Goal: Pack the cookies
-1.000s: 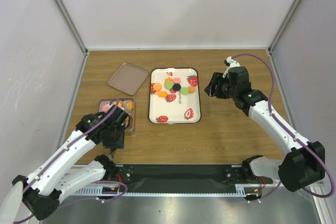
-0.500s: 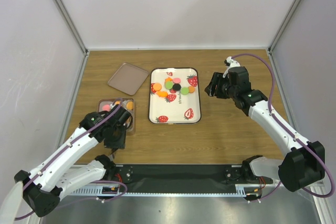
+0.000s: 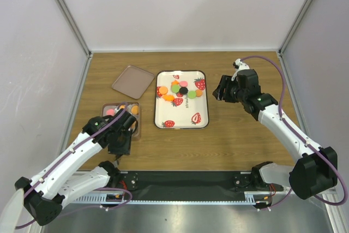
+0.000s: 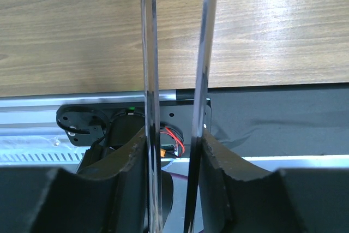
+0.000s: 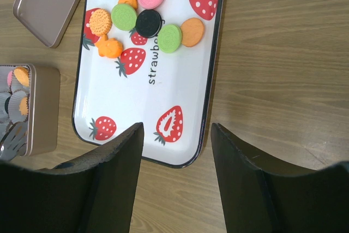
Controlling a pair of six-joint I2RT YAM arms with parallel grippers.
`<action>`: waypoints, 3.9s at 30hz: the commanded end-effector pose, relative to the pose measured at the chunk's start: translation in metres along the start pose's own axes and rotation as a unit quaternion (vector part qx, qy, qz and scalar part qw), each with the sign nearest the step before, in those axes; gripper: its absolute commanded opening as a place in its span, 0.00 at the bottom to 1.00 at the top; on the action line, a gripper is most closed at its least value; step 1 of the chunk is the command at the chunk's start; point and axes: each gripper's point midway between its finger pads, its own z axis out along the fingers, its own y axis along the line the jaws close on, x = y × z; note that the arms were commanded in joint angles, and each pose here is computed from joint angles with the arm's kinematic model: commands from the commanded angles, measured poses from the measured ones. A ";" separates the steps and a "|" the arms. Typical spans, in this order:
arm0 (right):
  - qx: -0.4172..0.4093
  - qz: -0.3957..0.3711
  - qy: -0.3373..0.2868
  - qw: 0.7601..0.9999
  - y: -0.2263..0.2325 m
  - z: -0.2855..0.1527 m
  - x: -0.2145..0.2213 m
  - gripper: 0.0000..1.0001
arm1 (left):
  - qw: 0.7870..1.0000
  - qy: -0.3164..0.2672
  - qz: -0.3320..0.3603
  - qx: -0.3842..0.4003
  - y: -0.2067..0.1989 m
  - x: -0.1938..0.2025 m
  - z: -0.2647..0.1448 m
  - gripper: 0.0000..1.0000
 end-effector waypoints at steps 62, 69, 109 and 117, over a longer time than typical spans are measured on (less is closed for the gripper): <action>-0.014 0.015 -0.050 0.999 0.010 -0.027 -0.048 0.58 | 0.973 -0.220 0.029 0.061 -0.109 -0.161 -0.104 0.47; 0.023 0.042 -0.133 0.990 0.016 -0.107 -0.105 0.59 | 0.945 -0.268 0.108 0.155 -0.251 -0.197 -0.094 0.49; 0.024 0.103 -0.229 0.968 0.020 -0.283 -0.083 0.63 | 0.879 -0.323 0.296 0.189 -0.523 -0.152 0.097 0.66; 0.046 0.106 -0.235 0.965 0.009 -0.302 -0.068 0.63 | 0.883 -0.316 0.293 0.188 -0.518 -0.146 0.110 0.76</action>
